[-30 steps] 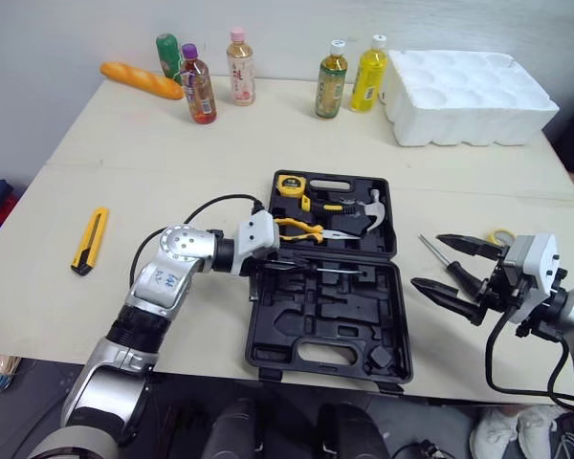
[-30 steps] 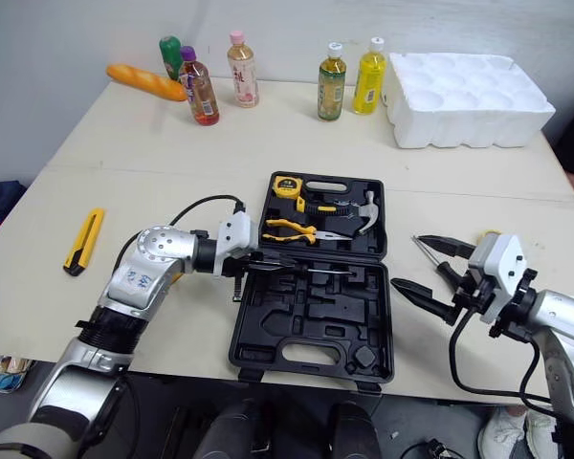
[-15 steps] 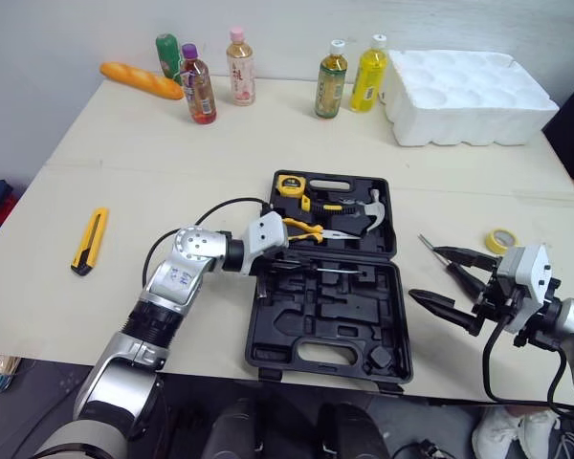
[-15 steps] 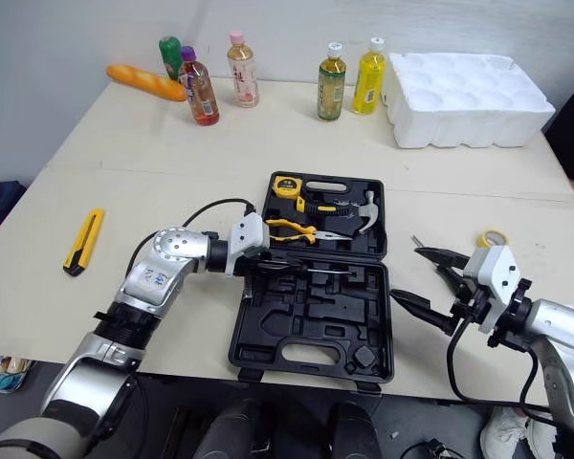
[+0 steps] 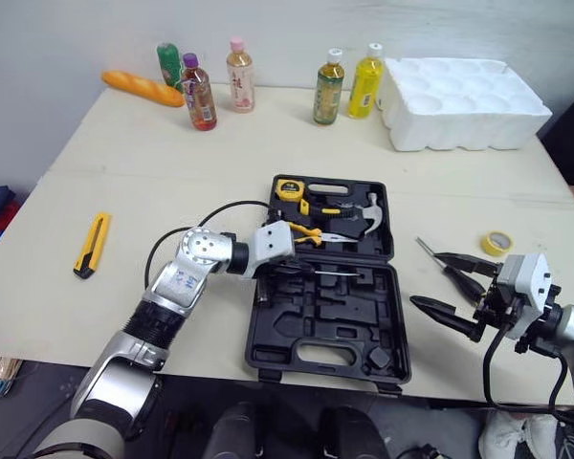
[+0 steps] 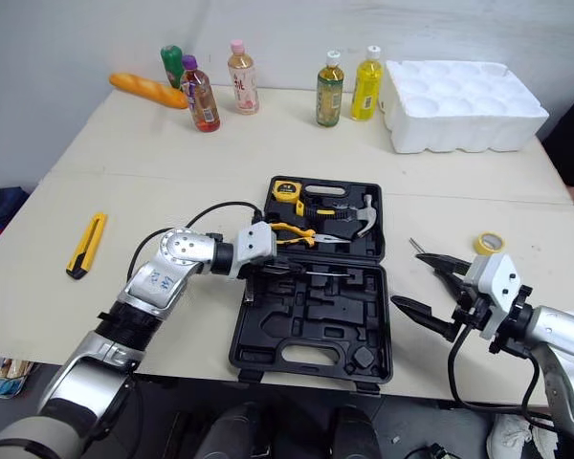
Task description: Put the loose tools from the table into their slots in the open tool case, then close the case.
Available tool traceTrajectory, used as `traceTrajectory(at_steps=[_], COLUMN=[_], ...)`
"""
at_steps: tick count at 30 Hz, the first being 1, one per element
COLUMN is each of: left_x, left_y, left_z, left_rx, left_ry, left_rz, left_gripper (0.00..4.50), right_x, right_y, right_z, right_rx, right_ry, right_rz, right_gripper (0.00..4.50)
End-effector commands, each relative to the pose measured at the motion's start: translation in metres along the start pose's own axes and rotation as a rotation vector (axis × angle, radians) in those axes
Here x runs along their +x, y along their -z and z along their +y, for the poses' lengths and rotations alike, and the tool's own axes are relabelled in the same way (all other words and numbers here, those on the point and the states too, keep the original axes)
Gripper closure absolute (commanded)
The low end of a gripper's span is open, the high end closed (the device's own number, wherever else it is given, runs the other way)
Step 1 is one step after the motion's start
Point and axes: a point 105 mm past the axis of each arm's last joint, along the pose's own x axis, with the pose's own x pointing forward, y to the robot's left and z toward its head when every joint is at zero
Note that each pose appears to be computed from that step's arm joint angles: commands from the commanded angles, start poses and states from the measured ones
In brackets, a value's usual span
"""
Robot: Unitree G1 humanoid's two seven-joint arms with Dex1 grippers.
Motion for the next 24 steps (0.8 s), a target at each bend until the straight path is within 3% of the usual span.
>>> traceTrajectory(at_steps=[1, 7, 13, 20, 24], left_x=[0.011, 0.015, 0.019, 0.013, -0.004], left_y=[0.067, 0.096, 0.091, 0.063, 0.022], left_z=[-0.033, -0.043, -0.044, -0.023, -0.005], left_rx=[-0.143, -0.184, -0.202, -0.088, 0.012], left_ry=[0.086, 0.077, 0.058, -0.007, -0.048], left_rz=[0.229, 0.328, 0.284, 0.180, 0.003], left_gripper=[4.47, 4.47, 4.47, 4.47, 4.47], right_x=[-0.001, 0.001, 0.003, 0.003, 0.000], right_y=[-0.002, -0.001, 0.001, 0.002, 0.003], right_z=[0.001, 0.000, 0.001, 0.000, -0.001], right_rx=[-0.016, -0.014, -0.008, -0.004, -0.010], right_ry=[0.007, 0.021, 0.026, 0.034, 0.036], right_rz=[-0.018, -0.032, -0.036, -0.035, -0.021], right_gripper=[0.00, 0.00, 0.00, 0.00, 0.00])
